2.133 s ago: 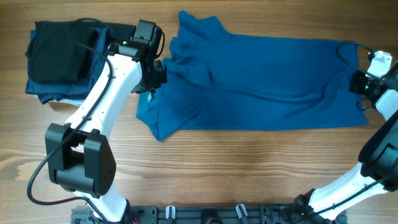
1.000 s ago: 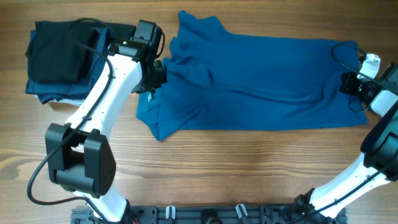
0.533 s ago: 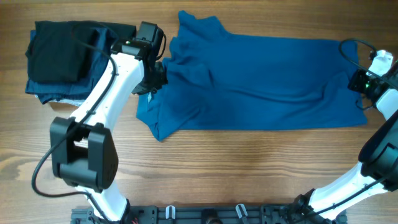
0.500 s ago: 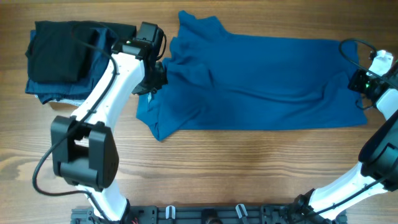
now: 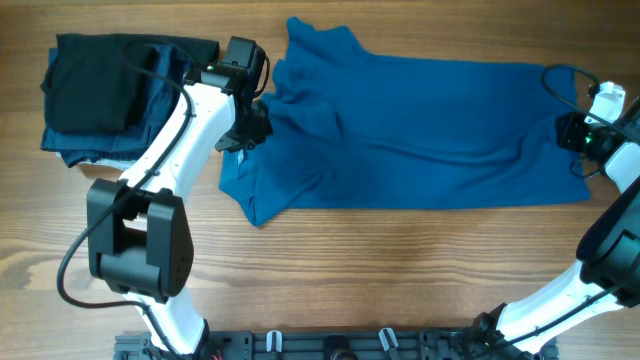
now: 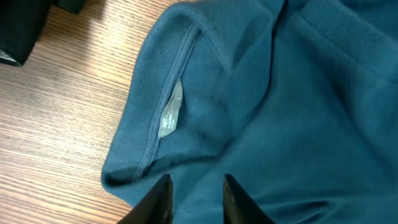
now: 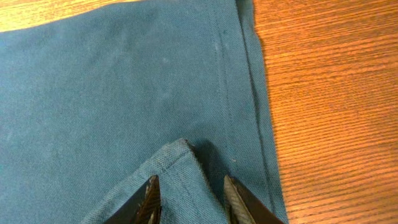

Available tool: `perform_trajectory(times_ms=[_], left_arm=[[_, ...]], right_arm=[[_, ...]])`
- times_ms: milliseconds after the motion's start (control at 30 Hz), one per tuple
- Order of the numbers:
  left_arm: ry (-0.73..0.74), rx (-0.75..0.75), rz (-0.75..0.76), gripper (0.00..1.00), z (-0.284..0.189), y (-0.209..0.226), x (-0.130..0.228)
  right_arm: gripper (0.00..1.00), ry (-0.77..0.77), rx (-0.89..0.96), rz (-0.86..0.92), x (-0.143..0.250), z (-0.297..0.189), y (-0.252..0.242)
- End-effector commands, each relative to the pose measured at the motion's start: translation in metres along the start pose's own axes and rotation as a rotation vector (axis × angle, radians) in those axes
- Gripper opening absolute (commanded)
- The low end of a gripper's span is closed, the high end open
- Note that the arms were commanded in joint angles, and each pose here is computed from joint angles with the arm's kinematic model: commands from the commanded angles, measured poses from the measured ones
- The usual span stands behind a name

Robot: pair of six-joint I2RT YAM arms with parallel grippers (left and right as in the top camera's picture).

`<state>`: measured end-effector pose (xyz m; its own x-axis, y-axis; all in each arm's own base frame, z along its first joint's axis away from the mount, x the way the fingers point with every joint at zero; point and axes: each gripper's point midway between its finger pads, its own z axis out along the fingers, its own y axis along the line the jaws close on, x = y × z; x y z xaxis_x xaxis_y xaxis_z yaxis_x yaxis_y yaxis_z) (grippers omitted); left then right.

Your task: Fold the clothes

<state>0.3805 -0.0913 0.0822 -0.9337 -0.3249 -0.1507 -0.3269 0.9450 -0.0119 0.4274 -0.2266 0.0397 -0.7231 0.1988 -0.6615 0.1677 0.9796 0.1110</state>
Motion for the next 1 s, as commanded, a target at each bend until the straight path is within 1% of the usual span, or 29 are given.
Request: perform_trajectory(times_ms=[0,33,67,133,267,467,533,667,967], left_arm=[[0.057,-0.011,0.008,0.18,0.019,0.001,0.007],[0.074,-0.023,0.007,0.08,0.027,0.002,0.009],[0.096,-0.031,0.007,0.04,0.035,0.002,0.012],[0.116,-0.037,0.008,0.04,0.043,0.002,0.014],[0.118,-0.040,0.003,0.04,0.054,0.002,0.012],[0.074,-0.015,-0.036,0.04,0.058,0.004,-0.006],[0.067,-0.011,-0.042,0.04,0.060,0.004,-0.009],[0.080,-0.019,-0.042,0.04,0.066,0.005,-0.007],[0.113,-0.040,-0.040,0.04,0.080,0.008,-0.001]], right_arm=[[0.34,-0.044,-0.032,-0.024,-0.015,-0.006,0.006],[0.29,-0.053,-0.029,-0.028,-0.018,-0.005,0.005],[0.32,-0.065,-0.027,-0.034,-0.021,-0.005,0.005],[0.36,-0.081,-0.022,-0.041,-0.025,-0.005,0.004],[0.47,-0.093,-0.019,-0.046,-0.027,-0.004,0.003],[0.48,-0.090,-0.104,-0.044,-0.017,0.014,0.015],[0.51,-0.094,-0.113,-0.051,-0.016,0.020,0.018],[0.54,-0.079,-0.118,-0.067,-0.009,0.029,0.020],[0.54,-0.053,-0.116,-0.062,0.002,0.037,0.019]])
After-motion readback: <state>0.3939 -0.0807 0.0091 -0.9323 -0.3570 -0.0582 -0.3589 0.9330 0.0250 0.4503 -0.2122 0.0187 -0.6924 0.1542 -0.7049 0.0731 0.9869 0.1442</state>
